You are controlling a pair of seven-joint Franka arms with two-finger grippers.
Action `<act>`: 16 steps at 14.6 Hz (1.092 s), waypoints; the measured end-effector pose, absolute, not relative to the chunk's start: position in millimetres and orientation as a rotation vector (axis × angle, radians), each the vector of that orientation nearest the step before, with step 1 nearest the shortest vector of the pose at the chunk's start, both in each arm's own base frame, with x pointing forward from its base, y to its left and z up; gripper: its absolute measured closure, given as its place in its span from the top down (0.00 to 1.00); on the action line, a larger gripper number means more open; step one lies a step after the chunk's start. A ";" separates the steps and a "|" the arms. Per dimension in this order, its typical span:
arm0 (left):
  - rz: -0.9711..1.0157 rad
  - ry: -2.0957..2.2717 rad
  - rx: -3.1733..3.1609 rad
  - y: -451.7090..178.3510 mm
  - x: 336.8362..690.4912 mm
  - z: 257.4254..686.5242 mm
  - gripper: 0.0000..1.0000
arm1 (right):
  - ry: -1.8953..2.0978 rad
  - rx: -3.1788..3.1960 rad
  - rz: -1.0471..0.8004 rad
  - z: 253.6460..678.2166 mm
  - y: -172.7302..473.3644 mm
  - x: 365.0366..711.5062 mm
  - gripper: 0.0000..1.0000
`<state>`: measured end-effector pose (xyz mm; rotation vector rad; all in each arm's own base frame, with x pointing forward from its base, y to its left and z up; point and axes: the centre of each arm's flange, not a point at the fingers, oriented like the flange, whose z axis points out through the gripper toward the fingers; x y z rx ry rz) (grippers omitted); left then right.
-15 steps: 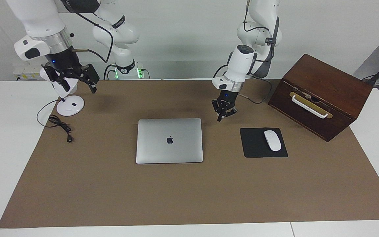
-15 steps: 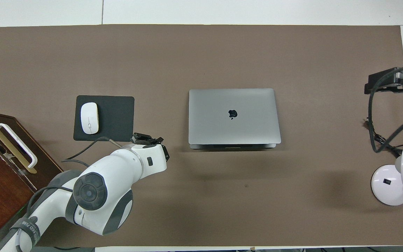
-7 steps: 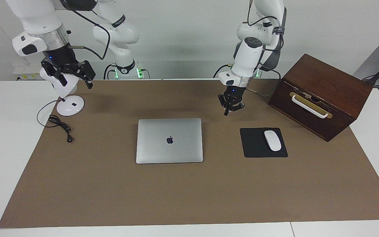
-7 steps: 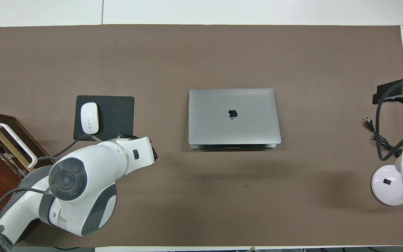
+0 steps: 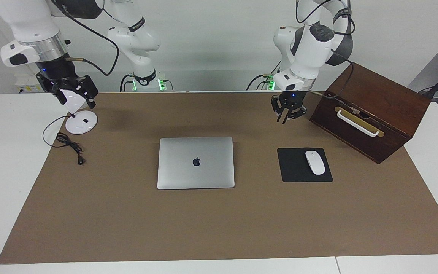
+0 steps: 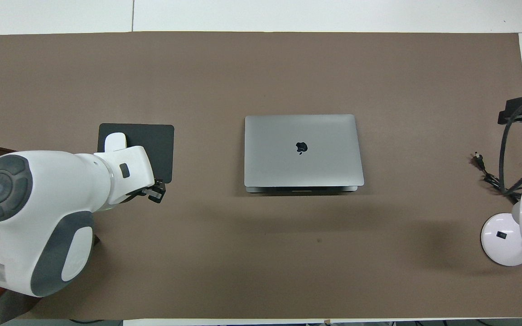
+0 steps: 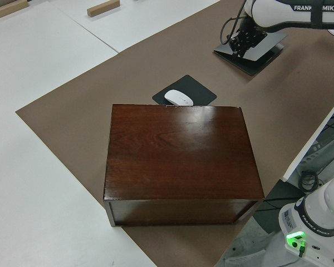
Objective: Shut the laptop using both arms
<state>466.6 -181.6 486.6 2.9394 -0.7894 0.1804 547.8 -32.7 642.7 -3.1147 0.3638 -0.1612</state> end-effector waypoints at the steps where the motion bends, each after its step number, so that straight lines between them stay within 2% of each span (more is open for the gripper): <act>1: 0.167 -0.760 2.949 -171.5 470.0 491.1 0.44 | 0.362 -3.115 -0.162 642.9 -32.1 547.7 1.00; 2: 0.158 -0.723 2.960 -158.8 473.7 495.5 0.58 | 0.360 -3.115 -0.163 643.4 -31.2 547.5 1.00; 6: 0.205 -0.525 3.006 -91.3 488.1 516.3 0.99 | 0.308 -3.124 -0.150 645.3 -28.9 544.5 1.00; 11: 0.301 -0.289 3.045 -11.6 500.0 549.2 1.00 | 0.108 -3.171 -0.156 647.6 -34.8 543.2 1.00; 16: 0.274 -0.208 3.048 7.0 519.2 598.2 1.00 | 0.101 -3.171 -0.165 651.4 -34.2 542.3 1.00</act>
